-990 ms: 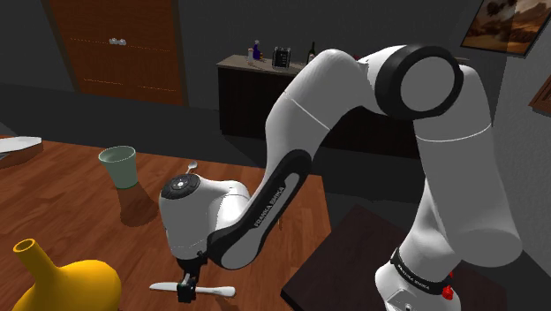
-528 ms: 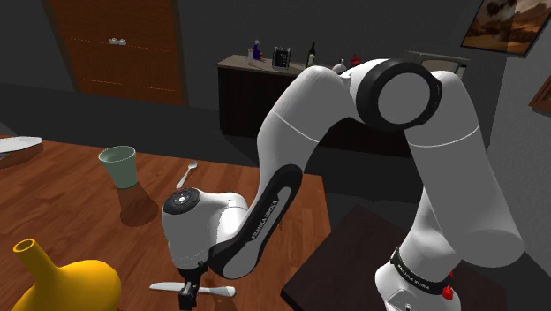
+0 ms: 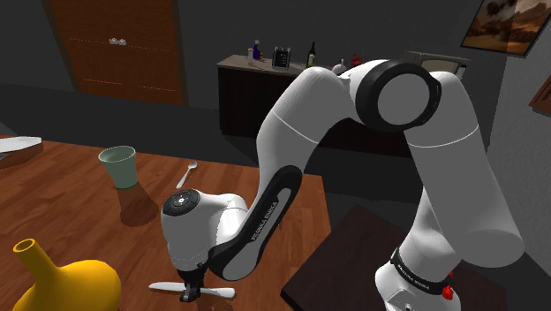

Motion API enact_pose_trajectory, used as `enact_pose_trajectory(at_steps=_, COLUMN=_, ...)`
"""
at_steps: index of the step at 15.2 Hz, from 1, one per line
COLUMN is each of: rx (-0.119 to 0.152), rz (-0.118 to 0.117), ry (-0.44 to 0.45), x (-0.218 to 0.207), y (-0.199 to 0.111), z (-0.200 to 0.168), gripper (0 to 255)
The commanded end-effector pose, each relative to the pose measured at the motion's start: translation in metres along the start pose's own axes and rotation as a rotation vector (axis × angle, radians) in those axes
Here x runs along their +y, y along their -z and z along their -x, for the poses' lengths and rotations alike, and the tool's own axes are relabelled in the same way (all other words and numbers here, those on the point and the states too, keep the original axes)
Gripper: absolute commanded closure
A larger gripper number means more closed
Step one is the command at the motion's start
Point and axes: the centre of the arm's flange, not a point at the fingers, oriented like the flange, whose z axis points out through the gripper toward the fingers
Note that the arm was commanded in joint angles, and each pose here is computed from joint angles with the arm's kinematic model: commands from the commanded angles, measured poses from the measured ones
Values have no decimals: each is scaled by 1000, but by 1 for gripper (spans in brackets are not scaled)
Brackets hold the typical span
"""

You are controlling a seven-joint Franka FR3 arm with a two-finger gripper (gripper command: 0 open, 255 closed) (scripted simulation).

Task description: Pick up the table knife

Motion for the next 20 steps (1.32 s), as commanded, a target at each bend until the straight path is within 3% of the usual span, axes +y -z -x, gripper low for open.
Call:
enact_pose_trajectory(at_steps=1, rx=-2, rz=2, ry=-3, x=2, y=-1, z=0, gripper=255)
enact_pose_trajectory(at_steps=20, rx=-2, rz=2, ry=-3, x=5, y=79, z=1, gripper=255)
